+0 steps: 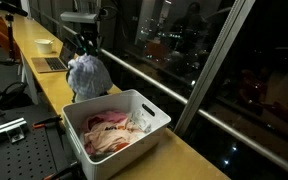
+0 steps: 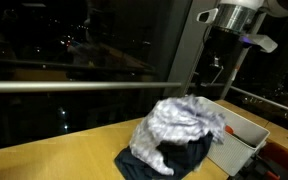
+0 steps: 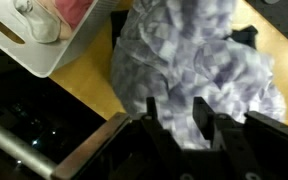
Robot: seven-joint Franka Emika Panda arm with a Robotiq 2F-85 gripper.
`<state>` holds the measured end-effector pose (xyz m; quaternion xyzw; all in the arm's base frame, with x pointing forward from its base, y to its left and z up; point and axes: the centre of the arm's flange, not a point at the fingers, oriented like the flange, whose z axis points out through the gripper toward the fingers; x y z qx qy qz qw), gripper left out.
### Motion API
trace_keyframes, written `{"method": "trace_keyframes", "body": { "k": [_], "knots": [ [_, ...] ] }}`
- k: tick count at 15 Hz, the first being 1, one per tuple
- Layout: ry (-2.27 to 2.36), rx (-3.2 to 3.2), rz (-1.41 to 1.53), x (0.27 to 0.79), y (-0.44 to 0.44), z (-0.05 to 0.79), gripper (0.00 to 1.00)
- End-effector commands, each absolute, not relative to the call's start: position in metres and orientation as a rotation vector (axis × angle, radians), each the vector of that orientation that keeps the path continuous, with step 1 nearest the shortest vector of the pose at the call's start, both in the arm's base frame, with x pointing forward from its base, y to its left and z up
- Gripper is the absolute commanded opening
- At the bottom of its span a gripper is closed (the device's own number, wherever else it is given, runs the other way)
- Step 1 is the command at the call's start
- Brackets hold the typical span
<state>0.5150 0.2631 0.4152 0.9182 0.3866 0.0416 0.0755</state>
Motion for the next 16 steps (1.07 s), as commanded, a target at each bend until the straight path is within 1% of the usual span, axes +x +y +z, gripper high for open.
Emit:
{"method": "trace_keyframes", "body": {
  "k": [1,4,5,8,11,16],
  "knots": [
    [1.098,2.790,0.178,0.523,0.209,0.432,0.76],
    [1.026,2.808,0.190,0.543,0.159,0.436,0.97],
    [1.015,2.807,0.191,0.549,0.145,0.436,1.00],
    [1.001,2.799,0.209,0.575,0.106,0.418,1.00],
    [0.995,2.801,0.214,0.597,0.069,0.383,1.00],
    [0.987,2.811,0.211,0.625,0.043,0.311,1.00]
  ]
}}
